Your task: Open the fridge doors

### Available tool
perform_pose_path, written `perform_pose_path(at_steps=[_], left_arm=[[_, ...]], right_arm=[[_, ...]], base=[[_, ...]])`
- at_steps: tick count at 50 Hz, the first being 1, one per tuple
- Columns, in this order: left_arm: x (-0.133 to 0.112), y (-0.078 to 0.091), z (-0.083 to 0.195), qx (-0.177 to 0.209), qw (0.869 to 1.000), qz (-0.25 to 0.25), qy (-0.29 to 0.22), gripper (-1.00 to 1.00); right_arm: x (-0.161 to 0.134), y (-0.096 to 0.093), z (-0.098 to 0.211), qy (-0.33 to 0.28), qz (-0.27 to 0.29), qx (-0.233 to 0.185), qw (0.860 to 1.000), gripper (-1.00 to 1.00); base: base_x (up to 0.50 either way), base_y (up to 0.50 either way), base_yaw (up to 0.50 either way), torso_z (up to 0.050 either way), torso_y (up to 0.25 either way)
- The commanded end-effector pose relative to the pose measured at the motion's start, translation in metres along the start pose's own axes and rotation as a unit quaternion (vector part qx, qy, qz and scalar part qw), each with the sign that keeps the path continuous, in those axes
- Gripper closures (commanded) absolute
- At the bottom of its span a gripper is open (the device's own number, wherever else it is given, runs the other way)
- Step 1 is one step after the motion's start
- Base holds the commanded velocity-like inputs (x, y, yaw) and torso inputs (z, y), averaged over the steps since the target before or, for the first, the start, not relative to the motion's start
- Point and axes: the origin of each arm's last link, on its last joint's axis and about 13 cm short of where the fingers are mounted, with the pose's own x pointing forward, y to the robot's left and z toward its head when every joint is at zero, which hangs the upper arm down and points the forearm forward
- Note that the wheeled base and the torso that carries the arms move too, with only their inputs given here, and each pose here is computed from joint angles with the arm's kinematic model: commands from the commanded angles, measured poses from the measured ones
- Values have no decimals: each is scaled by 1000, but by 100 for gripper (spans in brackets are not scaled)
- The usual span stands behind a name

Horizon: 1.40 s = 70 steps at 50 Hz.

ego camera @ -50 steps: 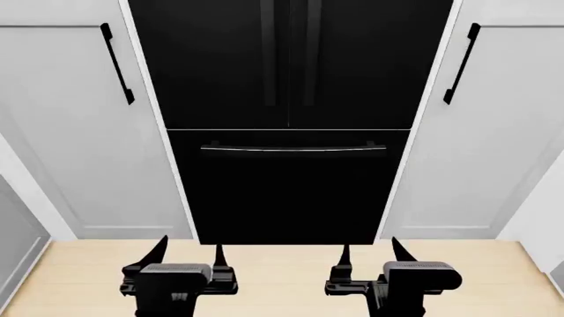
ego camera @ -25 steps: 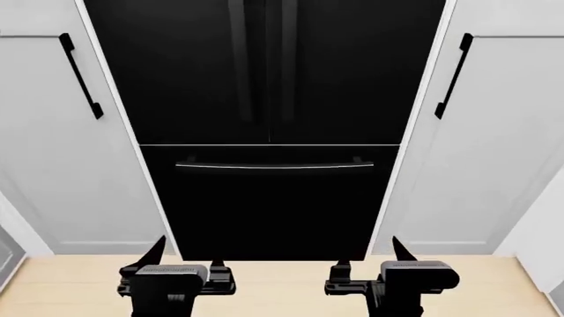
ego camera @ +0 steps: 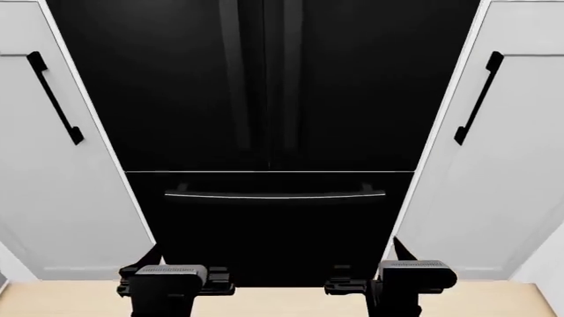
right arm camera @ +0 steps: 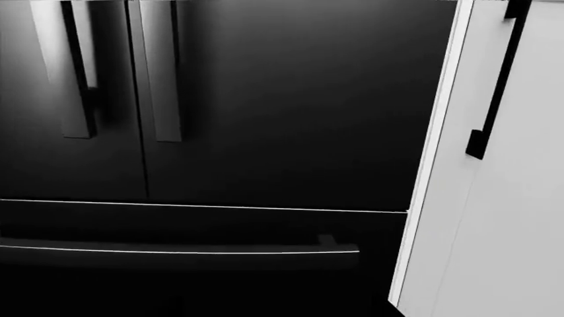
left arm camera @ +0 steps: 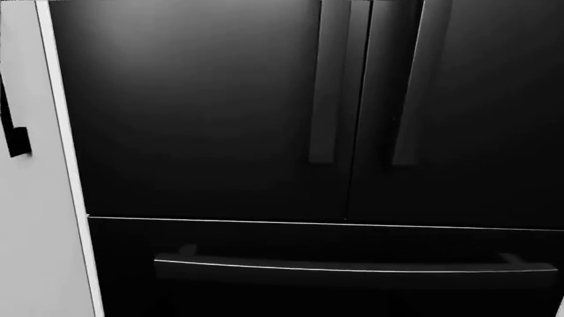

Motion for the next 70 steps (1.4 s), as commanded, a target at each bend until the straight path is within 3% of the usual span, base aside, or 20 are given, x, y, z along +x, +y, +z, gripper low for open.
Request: perform_pose_path(at_steps=[1,12,41,42,53,70], left_arm=[[2,-1,-1,-1,1000,-1,4,-100],[3,-2,0,-6,1000,1,5,-100],[8,-6,2,-16,1000,-13,13,-100],[9,-6,1,-1,1000,-18,14,-100],[5,-2,0,-21,1000,-10,14,-100],[6,-4,-1,-22,1000,-8,14,-100]], right_arm=[[0,0,0,2,-4,-3,1000,-100],[0,0,0,3,-6,-7,1000,-100],[1,-2,1,-1,-13,7,1000,-100],[0,-1,1,0,-14,7,1000,-100],[2,-2,0,8,-15,10,1000,-100],[2,-1,-1,10,-14,3,1000,-100]], base=[[391,20,0,0,0],[293,36,0,0,0],[-4,91,0,0,0],[0,0,0,0,0],[2,0,0,0,0],[247,0,0,0,0]])
